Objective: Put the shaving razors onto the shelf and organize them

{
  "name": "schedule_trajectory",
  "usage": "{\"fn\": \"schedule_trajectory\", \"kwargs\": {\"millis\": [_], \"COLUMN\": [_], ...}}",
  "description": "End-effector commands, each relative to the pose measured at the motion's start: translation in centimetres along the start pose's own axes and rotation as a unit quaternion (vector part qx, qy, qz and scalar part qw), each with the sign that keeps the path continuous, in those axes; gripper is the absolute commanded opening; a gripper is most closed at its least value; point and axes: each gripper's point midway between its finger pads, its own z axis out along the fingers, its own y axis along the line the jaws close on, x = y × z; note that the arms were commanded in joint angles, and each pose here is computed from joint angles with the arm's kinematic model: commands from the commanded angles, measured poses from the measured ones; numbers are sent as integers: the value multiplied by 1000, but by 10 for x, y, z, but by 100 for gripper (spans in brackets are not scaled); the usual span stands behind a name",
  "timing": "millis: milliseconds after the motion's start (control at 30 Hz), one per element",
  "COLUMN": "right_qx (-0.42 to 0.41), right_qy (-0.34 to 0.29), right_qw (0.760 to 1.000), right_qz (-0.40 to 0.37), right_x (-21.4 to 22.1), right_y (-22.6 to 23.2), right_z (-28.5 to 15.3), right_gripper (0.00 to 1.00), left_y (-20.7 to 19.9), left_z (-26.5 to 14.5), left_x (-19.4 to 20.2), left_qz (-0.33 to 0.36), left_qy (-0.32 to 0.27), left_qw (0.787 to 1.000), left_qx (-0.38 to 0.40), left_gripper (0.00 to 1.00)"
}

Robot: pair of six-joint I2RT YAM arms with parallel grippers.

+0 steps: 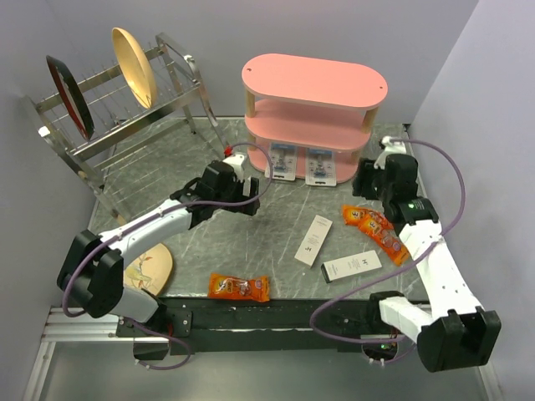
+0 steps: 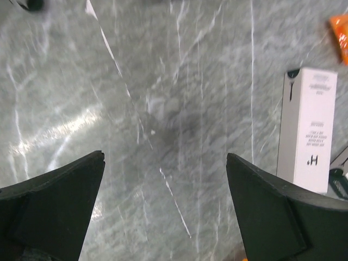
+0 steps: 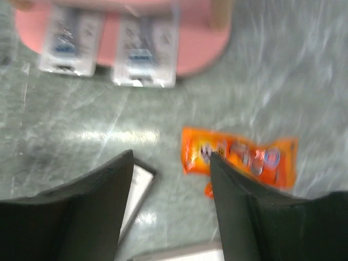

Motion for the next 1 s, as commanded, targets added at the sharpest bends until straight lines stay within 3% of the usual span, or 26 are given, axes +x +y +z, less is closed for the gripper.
{"fn": "schedule_trajectory", "kwargs": {"millis": [0,33,67,300,667,967], "right_qx": [34,48,59,3,15,35], "right_qy": [54,53,66,81,138,171], "right_qw": [985,981,977,939,917,898], "right_qz": [158,179,195,333,374,403], "right_x": [40,41,48,36,45,71], "right_y": [-18,-29,-36,-33,-39,-27], "right_z": [19,25,37,106,189,211], "right_gripper": [37,8,0,0,0,0], "left_y": [-13,-15,-15,-6,-1,3], "left_z": [0,1,1,8,30,38], "left_x": [5,3,3,17,24,17], "left_qz": [-6,-3,-1,15,31,44], "left_qy": [12,12,13,39,61,58], "left_qw": [999,999,999,999,998,997], "left_qx": [33,38,39,23,10,-3], "left_gripper": [100,99,100,99,99,99]}}
